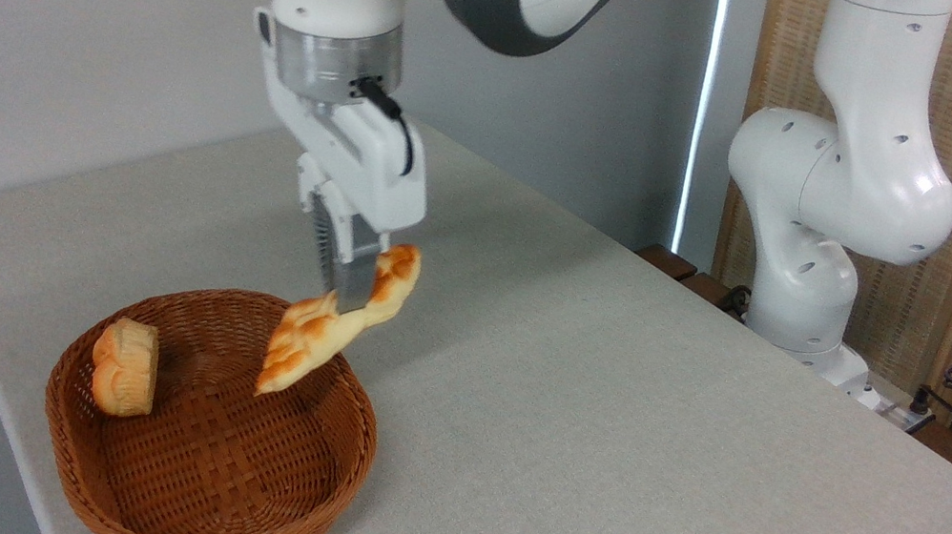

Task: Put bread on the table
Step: 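Lift the braided loaf out of the basket and carry it onto the table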

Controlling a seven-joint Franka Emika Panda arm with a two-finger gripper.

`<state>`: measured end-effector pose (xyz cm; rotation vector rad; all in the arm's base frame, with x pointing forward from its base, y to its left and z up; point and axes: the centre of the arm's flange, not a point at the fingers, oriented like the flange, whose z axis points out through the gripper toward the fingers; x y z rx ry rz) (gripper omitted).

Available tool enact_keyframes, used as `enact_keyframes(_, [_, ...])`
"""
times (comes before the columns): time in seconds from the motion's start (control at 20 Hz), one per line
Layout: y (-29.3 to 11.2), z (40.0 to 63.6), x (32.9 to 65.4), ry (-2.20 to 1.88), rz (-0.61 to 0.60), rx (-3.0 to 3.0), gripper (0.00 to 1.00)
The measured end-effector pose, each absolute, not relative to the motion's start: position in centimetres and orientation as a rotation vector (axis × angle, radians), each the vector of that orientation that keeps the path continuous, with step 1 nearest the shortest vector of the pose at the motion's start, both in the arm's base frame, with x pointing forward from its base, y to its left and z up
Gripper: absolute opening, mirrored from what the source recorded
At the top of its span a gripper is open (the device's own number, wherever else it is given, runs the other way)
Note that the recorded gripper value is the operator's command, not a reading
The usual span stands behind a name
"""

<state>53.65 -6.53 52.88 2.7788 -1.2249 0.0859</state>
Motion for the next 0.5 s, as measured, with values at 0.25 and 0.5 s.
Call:
enact_keyframes(0.25, [-9.1,52.6,47.4,-1.326,0.049,2.744,0.21])
enact_keyframes(0.5, [-11.8,50.7,43.0,-1.419,-0.019,2.712,0.89])
